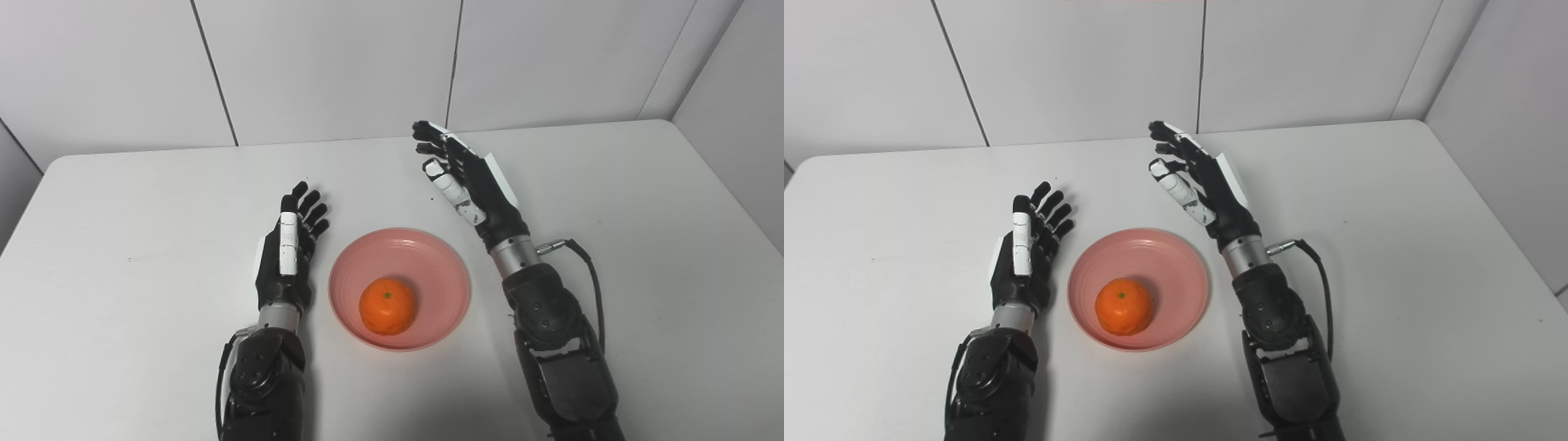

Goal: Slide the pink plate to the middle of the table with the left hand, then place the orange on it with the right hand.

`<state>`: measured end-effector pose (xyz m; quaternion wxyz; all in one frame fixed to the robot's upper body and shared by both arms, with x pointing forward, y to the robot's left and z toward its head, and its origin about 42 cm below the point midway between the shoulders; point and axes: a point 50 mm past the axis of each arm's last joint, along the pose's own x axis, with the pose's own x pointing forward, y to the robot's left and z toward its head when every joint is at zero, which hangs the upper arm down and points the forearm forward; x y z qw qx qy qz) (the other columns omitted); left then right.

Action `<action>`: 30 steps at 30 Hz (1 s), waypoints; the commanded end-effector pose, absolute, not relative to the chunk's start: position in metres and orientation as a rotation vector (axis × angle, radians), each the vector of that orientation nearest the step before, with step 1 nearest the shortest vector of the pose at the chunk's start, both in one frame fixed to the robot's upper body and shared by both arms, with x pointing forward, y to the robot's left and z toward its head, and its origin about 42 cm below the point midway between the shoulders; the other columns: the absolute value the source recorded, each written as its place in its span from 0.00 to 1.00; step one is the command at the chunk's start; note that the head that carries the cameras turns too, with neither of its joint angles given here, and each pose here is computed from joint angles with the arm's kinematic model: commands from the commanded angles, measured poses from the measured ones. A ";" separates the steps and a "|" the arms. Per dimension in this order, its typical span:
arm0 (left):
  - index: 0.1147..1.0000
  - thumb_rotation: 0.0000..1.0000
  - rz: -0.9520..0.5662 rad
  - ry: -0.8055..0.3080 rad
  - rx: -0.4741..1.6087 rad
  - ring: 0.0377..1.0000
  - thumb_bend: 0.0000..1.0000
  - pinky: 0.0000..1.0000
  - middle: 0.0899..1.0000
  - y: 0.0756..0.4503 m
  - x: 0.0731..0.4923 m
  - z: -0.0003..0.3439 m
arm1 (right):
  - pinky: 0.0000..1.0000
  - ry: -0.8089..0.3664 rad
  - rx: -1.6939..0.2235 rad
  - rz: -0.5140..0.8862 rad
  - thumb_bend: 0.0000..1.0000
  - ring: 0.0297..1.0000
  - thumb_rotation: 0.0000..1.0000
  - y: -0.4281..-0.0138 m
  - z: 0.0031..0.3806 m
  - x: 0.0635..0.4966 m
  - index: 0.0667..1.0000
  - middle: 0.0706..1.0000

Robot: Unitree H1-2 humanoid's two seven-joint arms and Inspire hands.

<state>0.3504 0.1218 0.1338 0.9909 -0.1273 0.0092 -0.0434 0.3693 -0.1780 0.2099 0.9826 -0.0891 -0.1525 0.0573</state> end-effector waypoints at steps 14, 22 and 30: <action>1.00 0.94 0.033 -0.103 -0.003 1.00 0.85 1.00 1.00 0.136 0.361 0.129 | 0.94 -0.026 0.306 -0.109 0.84 0.93 1.00 -0.200 0.157 0.357 0.91 0.92; 1.00 0.95 0.027 -0.053 -0.028 1.00 0.85 1.00 1.00 0.134 0.359 0.127 | 1.00 0.058 0.322 -0.111 0.84 0.96 1.00 -0.207 0.140 0.350 0.96 0.95; 1.00 0.96 0.020 -0.043 -0.053 1.00 0.87 1.00 1.00 0.127 0.355 0.126 | 1.00 0.086 0.197 -0.047 0.81 0.99 1.00 -0.204 0.137 0.347 0.98 0.96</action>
